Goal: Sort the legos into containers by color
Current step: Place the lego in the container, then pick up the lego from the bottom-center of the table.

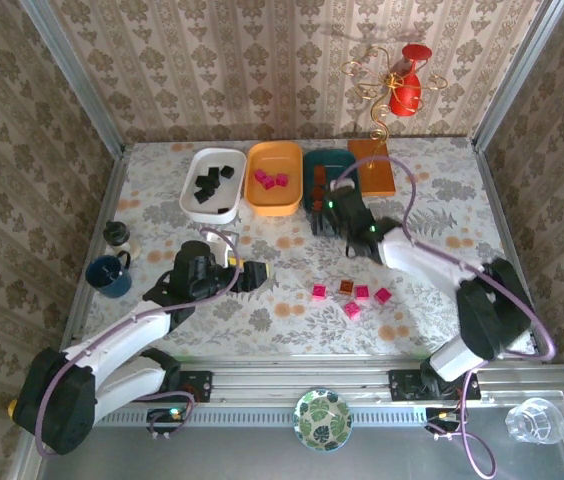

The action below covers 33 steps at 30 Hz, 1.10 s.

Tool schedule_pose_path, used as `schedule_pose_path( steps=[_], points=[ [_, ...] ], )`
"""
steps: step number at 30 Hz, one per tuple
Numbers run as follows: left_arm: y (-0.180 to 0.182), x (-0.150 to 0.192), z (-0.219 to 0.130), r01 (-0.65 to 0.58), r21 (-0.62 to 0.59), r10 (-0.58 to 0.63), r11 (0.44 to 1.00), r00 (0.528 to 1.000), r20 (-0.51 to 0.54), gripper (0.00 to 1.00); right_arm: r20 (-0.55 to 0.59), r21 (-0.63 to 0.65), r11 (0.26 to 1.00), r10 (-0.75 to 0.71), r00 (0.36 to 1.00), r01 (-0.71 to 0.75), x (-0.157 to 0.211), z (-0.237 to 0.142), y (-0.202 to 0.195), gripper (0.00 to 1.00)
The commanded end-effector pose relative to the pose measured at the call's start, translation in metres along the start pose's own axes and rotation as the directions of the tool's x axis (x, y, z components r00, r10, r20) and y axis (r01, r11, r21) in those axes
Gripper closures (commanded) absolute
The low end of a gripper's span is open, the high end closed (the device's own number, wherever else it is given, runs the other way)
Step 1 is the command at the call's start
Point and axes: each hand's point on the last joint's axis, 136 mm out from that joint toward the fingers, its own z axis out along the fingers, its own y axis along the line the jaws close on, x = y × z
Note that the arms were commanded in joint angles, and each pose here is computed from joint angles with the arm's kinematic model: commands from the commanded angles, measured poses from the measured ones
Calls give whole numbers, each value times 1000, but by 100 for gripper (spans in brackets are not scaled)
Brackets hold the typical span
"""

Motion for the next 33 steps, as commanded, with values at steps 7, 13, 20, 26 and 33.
schedule_pose_path(
  steps=[7,13,20,26,33],
  points=[
    [-24,-1,7,-80,112,82,990,997,-9,9,-254,89,996,30,967,-7,137,-50,-19,18],
    [-18,1,11,-62,88,63,994,998,-16,10,-289,20,999,44,956,-40,155,-41,-3,27],
    [-15,2,13,-59,73,60,996,998,-20,10,-290,4,999,37,956,-38,157,-34,5,45],
    [-14,2,14,-59,70,61,996,998,-23,10,-284,55,997,63,957,-50,161,-32,-4,49],
    [-12,2,15,-60,58,61,997,998,-22,10,-281,74,993,107,954,-90,169,-28,-8,53]
  ],
)
